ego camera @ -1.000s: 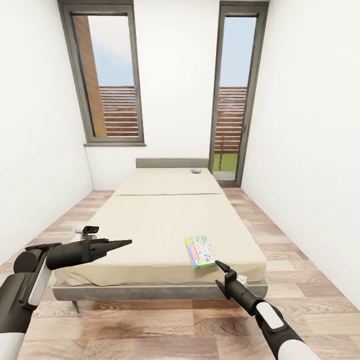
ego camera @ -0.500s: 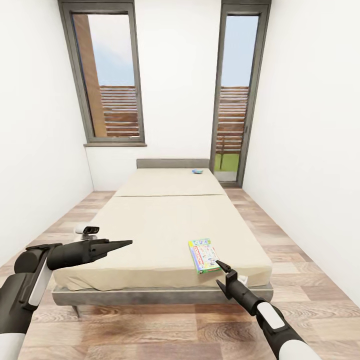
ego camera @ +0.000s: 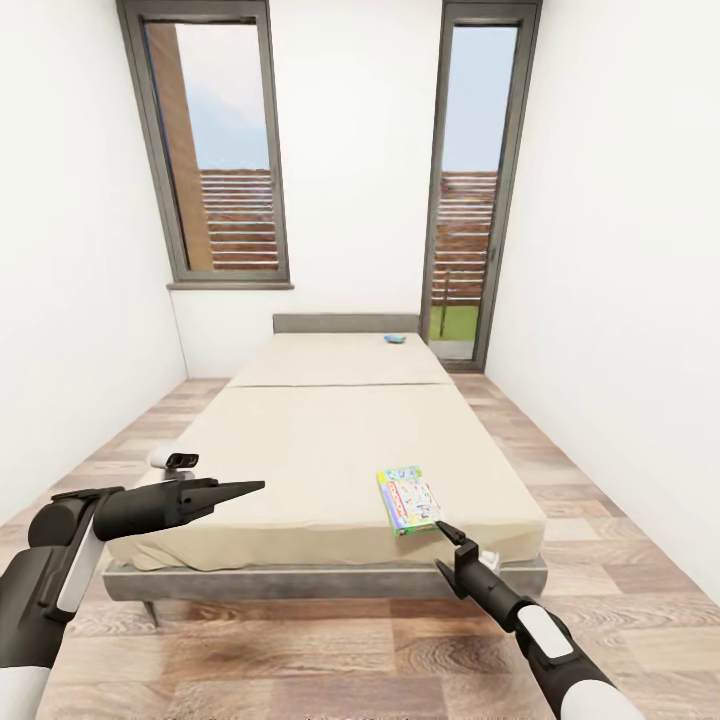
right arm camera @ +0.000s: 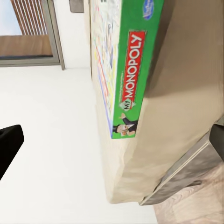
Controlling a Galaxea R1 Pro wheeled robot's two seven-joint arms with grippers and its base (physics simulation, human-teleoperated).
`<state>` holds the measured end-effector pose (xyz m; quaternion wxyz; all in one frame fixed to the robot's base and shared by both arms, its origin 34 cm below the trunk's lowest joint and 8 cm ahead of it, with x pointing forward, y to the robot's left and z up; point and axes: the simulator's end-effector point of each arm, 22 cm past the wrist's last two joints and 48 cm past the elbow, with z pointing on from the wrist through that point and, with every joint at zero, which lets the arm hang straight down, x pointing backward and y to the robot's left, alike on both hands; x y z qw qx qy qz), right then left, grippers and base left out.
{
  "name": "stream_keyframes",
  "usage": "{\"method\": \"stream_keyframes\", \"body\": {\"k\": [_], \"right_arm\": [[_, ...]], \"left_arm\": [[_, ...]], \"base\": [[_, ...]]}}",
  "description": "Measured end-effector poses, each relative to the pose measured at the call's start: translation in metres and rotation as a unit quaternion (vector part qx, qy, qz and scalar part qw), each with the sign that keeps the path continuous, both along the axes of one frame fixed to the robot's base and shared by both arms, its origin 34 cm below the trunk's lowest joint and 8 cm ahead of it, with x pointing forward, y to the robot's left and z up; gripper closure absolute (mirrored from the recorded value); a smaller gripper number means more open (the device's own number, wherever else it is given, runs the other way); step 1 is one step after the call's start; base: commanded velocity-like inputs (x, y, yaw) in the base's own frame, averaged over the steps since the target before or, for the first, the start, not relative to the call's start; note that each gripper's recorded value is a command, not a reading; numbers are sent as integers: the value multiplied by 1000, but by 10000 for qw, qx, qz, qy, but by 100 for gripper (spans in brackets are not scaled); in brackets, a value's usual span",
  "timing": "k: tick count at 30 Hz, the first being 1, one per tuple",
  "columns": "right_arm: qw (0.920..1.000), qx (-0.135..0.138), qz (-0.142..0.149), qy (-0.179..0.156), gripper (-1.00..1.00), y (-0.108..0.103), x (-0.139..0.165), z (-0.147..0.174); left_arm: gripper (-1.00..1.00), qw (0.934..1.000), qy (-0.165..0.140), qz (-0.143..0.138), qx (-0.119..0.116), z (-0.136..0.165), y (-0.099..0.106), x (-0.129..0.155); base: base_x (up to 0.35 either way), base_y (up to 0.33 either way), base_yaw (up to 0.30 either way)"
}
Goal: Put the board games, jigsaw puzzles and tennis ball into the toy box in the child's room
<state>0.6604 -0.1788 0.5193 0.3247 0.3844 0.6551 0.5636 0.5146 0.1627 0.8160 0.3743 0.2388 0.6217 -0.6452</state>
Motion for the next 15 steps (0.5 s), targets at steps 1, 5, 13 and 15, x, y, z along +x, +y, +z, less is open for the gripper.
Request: {"method": "stream_keyframes", "body": {"k": [1,5,13,15], "right_arm": [[10000,0,-5,1,-100,0,-1,-2],[10000,6,-15,-1,-100,-1,-1,-4],[10000,25,-17,-2,-100,0,-1,-4],[10000,33,-24,2,-100,0,-1,-4]], "left_arm": [[-100,10000,0,0,0,-2,0,-1],[-100,10000,-1,-1,0,-4,0,-1],[-100,10000,-2,1,-1,-4,0,-1],[-100,10000,0,3,-2,-5,0,-1]], "base": [[0,0,0],[0,0,0],[0,0,0],[30,0,0]]}}
